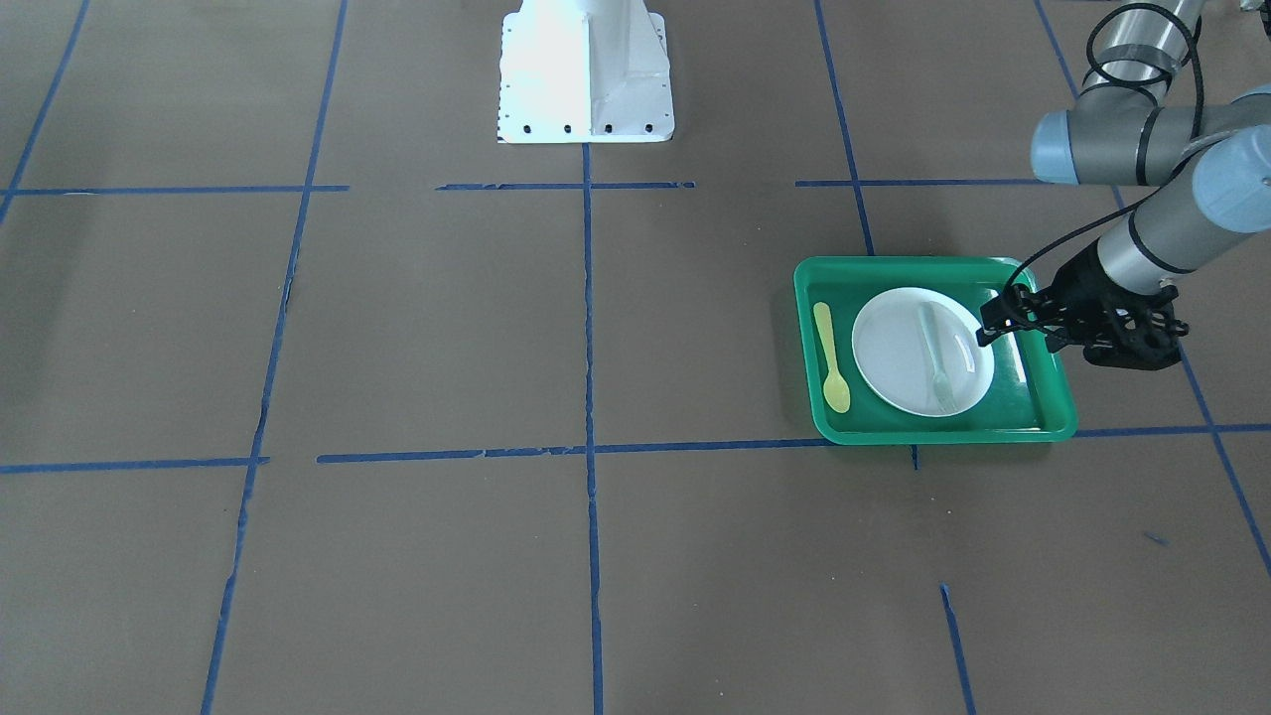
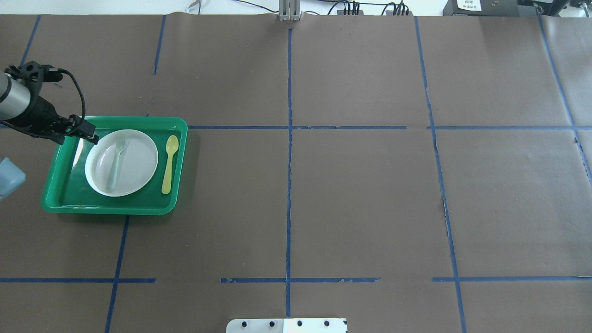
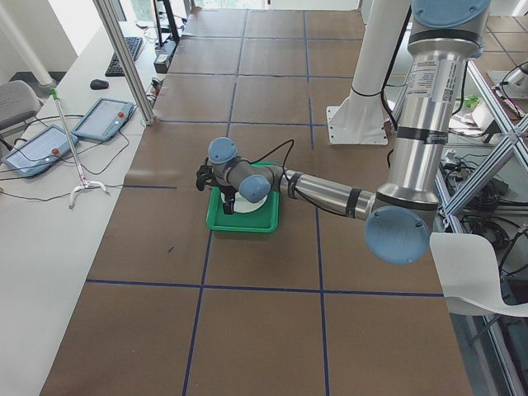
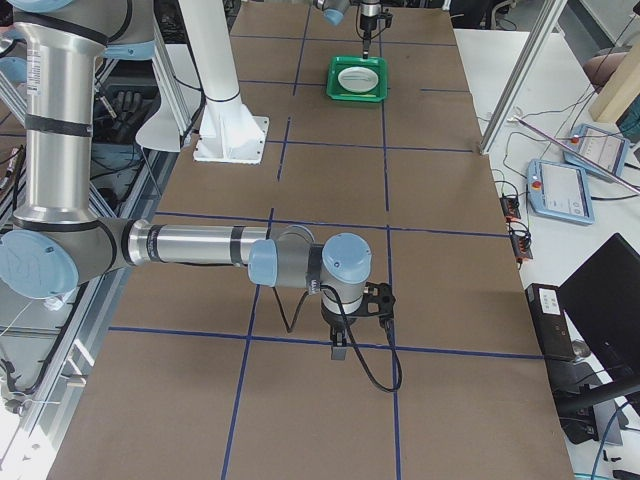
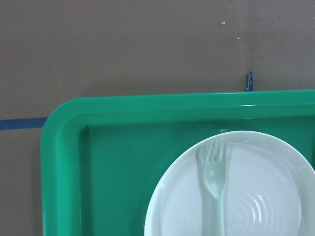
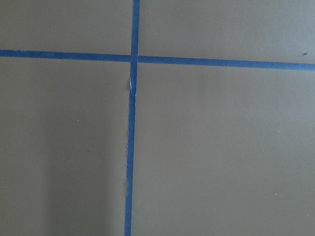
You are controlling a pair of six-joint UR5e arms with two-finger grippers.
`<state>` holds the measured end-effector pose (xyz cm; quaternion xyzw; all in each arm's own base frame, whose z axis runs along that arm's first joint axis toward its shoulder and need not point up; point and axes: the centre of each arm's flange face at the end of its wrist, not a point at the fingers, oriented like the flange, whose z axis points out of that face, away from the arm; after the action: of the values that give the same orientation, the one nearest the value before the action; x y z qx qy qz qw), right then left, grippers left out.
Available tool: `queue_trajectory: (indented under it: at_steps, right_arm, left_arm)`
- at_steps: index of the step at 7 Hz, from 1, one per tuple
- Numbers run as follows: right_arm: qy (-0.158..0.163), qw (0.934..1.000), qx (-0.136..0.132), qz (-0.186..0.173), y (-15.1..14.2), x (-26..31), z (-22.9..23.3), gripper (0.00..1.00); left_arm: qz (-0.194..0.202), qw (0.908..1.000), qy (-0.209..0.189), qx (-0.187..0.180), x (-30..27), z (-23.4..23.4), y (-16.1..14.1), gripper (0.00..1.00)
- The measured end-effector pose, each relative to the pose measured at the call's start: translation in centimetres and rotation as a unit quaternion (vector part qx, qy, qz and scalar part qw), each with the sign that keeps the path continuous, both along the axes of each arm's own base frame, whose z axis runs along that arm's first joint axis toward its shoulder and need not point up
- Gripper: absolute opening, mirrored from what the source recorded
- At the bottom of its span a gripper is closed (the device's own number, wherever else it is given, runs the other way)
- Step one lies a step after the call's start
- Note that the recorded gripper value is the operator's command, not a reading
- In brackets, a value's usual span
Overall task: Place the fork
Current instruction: 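Lower the left gripper and grasp the pale fork on the plate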
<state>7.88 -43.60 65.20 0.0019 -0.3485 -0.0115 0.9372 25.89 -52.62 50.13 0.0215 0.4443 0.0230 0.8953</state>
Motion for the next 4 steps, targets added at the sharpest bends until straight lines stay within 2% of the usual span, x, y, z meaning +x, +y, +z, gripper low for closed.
queue_trajectory:
  at_steps: [2, 3, 4]
  right_arm:
    - [0.0, 1.0, 0.0, 0.0, 0.0, 0.0, 0.0, 1.0]
    - [0.0, 1.0, 0.0, 0.0, 0.0, 0.0, 0.0, 1.0]
    - [0.0, 1.0, 0.0, 0.0, 0.0, 0.0, 0.0, 1.0]
  left_arm:
    - [0.005, 0.9997, -0.008, -0.022, 3.9, 0.1, 0.2, 0.96]
    - [0.009, 0.9995, -0.014, -0.027, 5.5, 0.3, 0.7, 0.9]
    - [0.01, 0.9994, -0.02, -0.026, 6.6, 0.4, 1.0, 0.89]
